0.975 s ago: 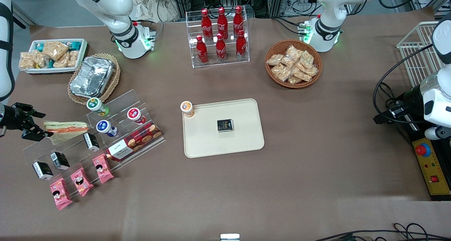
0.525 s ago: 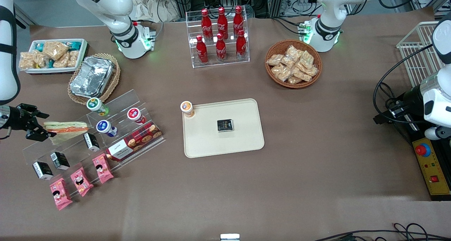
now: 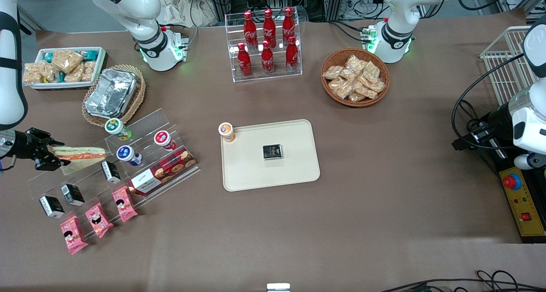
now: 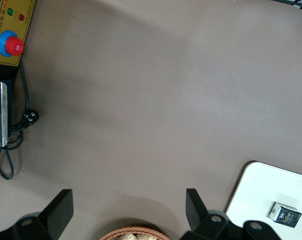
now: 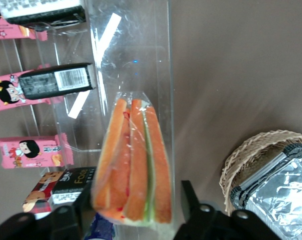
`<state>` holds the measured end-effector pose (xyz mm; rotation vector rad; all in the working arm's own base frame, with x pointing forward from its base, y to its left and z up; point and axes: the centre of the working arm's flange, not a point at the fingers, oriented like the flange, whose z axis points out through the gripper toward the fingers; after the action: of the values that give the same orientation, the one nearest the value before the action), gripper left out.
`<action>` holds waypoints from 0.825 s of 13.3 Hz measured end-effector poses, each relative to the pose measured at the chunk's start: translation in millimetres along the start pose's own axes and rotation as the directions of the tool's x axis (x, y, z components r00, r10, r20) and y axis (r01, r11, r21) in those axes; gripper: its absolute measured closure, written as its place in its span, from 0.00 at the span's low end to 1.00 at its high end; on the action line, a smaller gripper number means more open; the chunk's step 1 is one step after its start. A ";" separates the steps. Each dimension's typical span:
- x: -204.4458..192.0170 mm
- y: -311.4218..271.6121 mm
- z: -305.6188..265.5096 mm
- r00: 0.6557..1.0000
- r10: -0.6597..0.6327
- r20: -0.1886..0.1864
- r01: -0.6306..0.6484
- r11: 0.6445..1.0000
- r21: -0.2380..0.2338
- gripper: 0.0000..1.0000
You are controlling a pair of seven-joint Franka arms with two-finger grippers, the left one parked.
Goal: Place sandwich on tray
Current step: 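Close the right gripper on the bagged triangular sandwich, then lift the sandwich up out of the acrylic rack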
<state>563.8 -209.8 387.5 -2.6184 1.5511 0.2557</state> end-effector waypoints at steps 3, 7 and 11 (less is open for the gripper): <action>-1.4 -1.8 -2.2 0.999 -0.045 0.005 0.044 0.999 0.019 0.64; -13.4 -8.4 -18.5 0.992 -0.128 0.012 0.127 0.992 0.017 0.78; -36.6 -22.3 -64.7 0.926 -0.376 0.030 0.375 0.927 0.015 0.84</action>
<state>572.5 -177.9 457.7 -2.8147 1.0036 0.2558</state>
